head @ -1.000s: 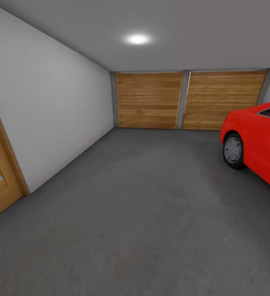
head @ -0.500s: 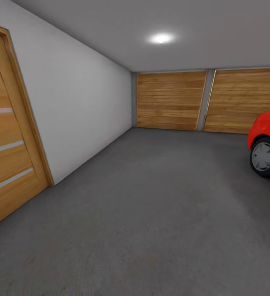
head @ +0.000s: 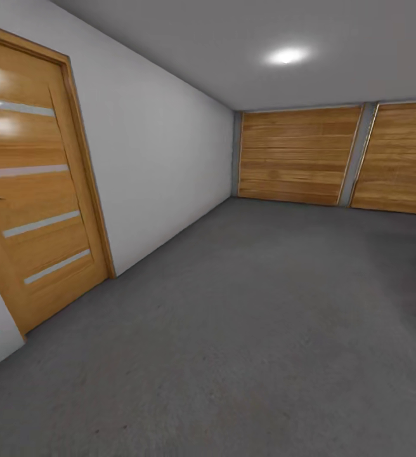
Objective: Move the two storage containers from the living room to the garage. In the garage, place one container on the floor and stack the other container on top of it (either order is fine).
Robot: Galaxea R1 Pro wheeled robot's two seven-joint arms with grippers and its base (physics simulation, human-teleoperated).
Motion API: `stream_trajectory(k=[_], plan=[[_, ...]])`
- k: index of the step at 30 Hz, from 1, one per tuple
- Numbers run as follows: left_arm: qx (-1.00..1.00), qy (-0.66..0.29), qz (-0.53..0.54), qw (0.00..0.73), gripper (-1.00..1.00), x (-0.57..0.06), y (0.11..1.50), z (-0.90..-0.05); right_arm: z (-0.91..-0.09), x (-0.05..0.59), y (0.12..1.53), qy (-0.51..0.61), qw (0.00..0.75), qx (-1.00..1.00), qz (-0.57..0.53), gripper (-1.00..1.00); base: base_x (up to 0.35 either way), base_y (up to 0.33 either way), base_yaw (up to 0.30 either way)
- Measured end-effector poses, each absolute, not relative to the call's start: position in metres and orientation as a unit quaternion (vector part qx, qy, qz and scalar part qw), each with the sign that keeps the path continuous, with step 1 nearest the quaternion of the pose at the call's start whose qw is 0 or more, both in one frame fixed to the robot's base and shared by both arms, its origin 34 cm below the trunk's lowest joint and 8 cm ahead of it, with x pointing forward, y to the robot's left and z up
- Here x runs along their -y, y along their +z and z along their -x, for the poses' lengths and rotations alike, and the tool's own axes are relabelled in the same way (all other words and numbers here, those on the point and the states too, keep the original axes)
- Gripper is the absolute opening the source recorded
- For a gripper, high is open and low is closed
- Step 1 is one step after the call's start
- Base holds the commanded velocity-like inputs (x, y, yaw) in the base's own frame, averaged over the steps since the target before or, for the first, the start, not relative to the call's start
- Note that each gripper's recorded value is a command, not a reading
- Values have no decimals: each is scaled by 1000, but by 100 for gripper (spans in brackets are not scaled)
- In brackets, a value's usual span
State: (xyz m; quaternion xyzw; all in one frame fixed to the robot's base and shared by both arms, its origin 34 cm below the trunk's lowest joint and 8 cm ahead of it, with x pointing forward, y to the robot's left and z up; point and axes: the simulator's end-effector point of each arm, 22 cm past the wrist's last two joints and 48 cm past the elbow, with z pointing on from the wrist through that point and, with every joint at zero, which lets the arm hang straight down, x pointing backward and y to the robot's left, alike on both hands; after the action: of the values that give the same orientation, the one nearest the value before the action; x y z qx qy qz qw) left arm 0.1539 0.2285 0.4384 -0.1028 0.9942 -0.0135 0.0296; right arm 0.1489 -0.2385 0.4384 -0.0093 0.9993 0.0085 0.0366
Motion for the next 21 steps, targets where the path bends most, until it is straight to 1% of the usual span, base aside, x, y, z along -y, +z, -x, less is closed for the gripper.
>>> stream_trajectory(k=[20,21], plan=[[-994,-11,104,30,100,-229,438,-154,-149,239,438,8,37,-999,9,100,0,0,300],[-994,-11,104,30,100,-229,438,-154,-149,239,438,8,37,-999,8,100,76,0,97]])
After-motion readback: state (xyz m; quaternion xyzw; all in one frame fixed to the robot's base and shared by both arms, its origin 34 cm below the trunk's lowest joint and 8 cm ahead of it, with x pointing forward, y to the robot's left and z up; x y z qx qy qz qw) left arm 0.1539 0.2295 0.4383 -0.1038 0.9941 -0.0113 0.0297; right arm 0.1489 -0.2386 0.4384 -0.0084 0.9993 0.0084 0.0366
